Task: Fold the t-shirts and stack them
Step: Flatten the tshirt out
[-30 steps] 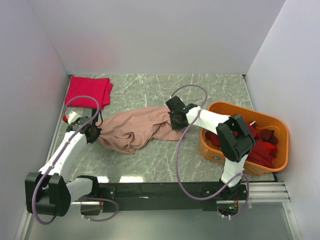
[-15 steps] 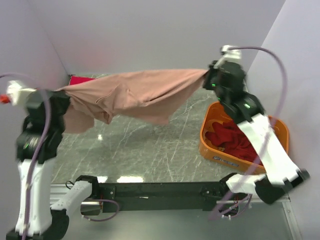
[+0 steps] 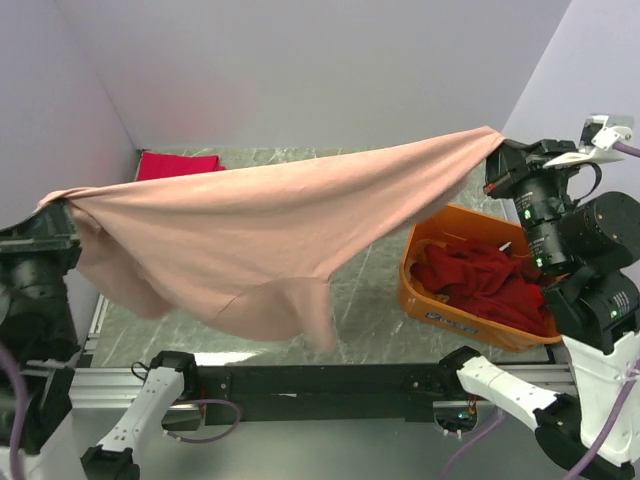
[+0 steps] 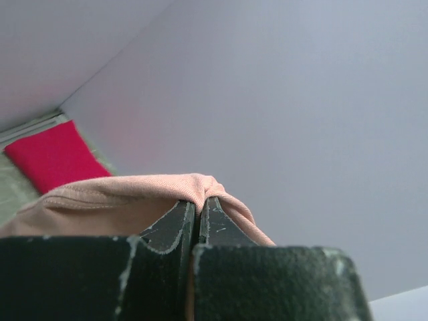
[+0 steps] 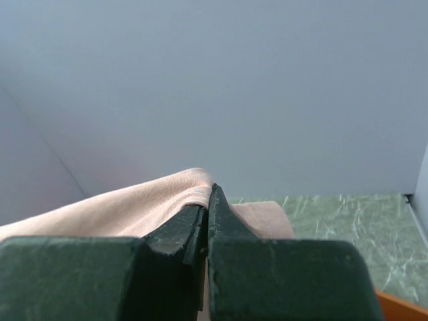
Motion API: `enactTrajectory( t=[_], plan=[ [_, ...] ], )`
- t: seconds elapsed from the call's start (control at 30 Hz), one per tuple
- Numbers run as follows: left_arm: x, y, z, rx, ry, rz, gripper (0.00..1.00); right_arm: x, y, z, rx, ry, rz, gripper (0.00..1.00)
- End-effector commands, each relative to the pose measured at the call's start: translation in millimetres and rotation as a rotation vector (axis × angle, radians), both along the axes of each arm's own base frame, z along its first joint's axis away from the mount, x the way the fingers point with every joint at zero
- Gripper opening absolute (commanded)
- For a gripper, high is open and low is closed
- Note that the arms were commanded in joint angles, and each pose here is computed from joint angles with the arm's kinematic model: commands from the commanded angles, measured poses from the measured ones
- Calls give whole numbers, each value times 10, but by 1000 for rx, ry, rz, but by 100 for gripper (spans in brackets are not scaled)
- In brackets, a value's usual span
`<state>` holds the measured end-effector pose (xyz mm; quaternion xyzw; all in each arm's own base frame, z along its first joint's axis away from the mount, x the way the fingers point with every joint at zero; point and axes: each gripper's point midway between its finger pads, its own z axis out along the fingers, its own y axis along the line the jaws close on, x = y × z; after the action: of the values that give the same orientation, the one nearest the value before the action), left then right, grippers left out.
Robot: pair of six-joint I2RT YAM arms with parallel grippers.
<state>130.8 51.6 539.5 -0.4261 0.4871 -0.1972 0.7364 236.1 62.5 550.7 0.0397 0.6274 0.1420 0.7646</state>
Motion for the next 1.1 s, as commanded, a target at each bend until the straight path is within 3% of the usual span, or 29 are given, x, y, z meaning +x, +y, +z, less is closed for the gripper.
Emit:
enactTrajectory(
  t=[0.0, 0.1, 0.23, 0.37, 0.4, 0.43, 0.47, 0.5, 0.53, 0.6, 0.67, 0.8, 0.9, 0.97, 1.03, 1.07],
  plan=[
    [365, -21, -340, 18, 136, 11, 1, 254, 102, -37, -49, 20, -12, 0],
    [713, -22, -737, 5, 272, 33, 1, 649, 240, -295, -96, 112, -27, 0],
    [1242, -37, -1496, -15, 497, 69, 4, 1519, 441, -991, -148, 304, 20, 0],
    [1740, -108, -2335, 8, 729, 43, 46, 2341, 621, -1723, -195, 483, 119, 5],
    [1890, -134, -2666, 6, 822, 19, 50, 2616, 745, -2180, -223, 578, 162, 5],
    [1972, -42, -2787, -4, 853, 38, 56, 2750, 784, -2333, -255, 606, 177, 14],
    [2037, -9, -2918, -15, 894, 35, 74, 2826, 814, -2559, -271, 672, 189, 28],
    [2158, 37, -3089, -35, 956, 30, 79, 3053, 875, -2711, -279, 704, 190, 44],
    [2157, 56, -3208, -58, 1013, 21, 84, 3113, 885, -2769, -282, 729, 188, 68],
    [2259, 39, -3268, -59, 1054, 12, 93, 3177, 896, -2808, -254, 759, 172, 84],
    [2289, -43, -3288, -59, 1038, -44, 99, 3171, 912, -2875, -234, 758, 178, 86],
    [2264, -335, -3314, -45, 969, -194, 99, 2930, 883, -2645, -213, 710, 182, 88],
    [2137, -779, -3431, -12, 949, -325, 100, 2673, 824, -2674, -167, 733, 163, 89],
    [1984, -1315, -3561, 37, 952, -490, 99, 2478, 802, -2897, -117, 801, 146, 90],
    [1837, -1907, -3599, 102, 918, -691, 99, 2244, 790, -2803, -52, 793, 142, 90],
    [1720, -2096, -3717, 116, 934, -763, 99, 2125, 793, -3015, -41, 822, 144, 90]
  ],
)
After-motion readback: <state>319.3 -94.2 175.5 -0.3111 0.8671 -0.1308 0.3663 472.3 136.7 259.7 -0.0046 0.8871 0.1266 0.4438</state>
